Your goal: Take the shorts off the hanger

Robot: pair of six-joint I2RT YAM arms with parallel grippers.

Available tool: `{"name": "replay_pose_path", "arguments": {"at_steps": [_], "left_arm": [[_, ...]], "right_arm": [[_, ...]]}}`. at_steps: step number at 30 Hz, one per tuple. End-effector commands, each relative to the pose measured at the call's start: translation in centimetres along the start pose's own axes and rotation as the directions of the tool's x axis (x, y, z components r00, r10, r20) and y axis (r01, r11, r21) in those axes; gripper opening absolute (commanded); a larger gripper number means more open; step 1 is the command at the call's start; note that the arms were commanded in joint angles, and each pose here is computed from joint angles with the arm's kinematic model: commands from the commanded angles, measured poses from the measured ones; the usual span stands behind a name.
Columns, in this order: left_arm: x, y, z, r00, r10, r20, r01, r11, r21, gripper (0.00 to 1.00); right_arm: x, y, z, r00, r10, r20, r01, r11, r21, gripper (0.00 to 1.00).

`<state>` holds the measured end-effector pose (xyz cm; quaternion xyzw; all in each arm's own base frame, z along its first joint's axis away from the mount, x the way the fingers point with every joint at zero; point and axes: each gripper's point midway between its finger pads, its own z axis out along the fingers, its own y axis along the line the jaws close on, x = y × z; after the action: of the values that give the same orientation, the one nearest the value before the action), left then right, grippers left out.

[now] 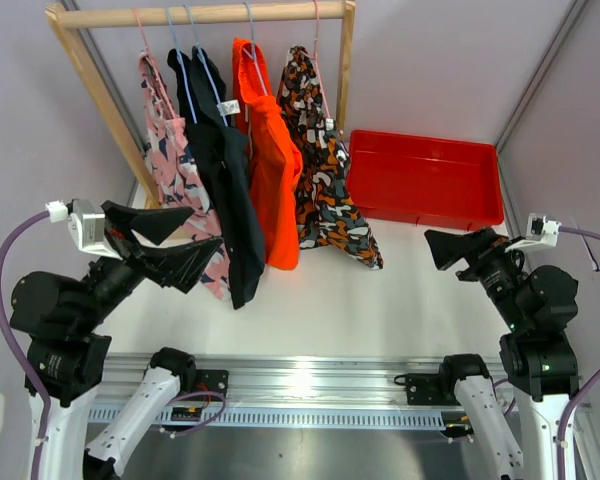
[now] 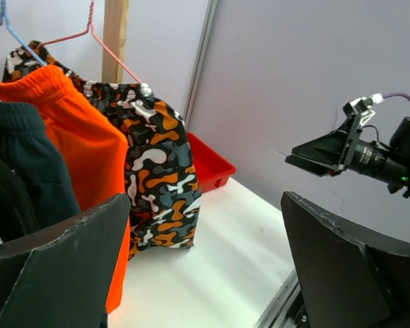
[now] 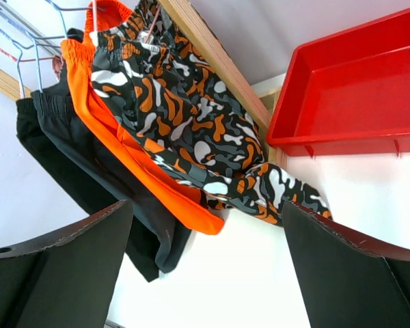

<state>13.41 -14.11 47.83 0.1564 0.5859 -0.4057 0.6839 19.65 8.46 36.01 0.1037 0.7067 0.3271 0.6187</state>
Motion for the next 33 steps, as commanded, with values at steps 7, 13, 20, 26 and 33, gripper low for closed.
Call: {"name": "replay_pose_path", "arguments": {"at_steps": [7, 13, 20, 26, 33], "left_arm": [[4.3, -0.7, -0.3, 0.999, 0.033, -0.019, -0.03, 0.988, 0.15, 0.99], [4.4, 8.1, -1.0, 0.997, 0.025, -0.067, -0.047, 0.936, -0.349, 0.63], [7.8, 17.5, -9.8, 0.968, 0.029, -0.248, -0.225, 0.531, -0.817, 0.62], [11.6, 18.1, -10.5, 0.962, -0.056, -0.267, -0.198, 0.529, -0.825, 0.89], [11.9, 17.8, -11.5, 0.98, -0.048, -0.195, -0.142, 0.521, -0.842, 0.91]], "right_arm": [[-4.9, 1.4, -0.3, 0.984, -0.094, 0.15, 0.093, 0.996, 0.015, 0.99], [-8.0, 5.5, 1.0, 0.984, -0.133, 0.117, 0.144, 0.985, -0.091, 0.99], [-13.6, 9.5, 6.6, 0.979, -0.18, 0.098, 0.193, 0.969, -0.156, 0.99], [-14.0, 16.5, 12.9, 0.948, -0.311, 0.061, 0.317, 0.93, -0.186, 0.99], [-7.8, 17.5, 23.5, 0.91, -0.407, -0.08, 0.397, 0.91, -0.118, 0.96]]}}
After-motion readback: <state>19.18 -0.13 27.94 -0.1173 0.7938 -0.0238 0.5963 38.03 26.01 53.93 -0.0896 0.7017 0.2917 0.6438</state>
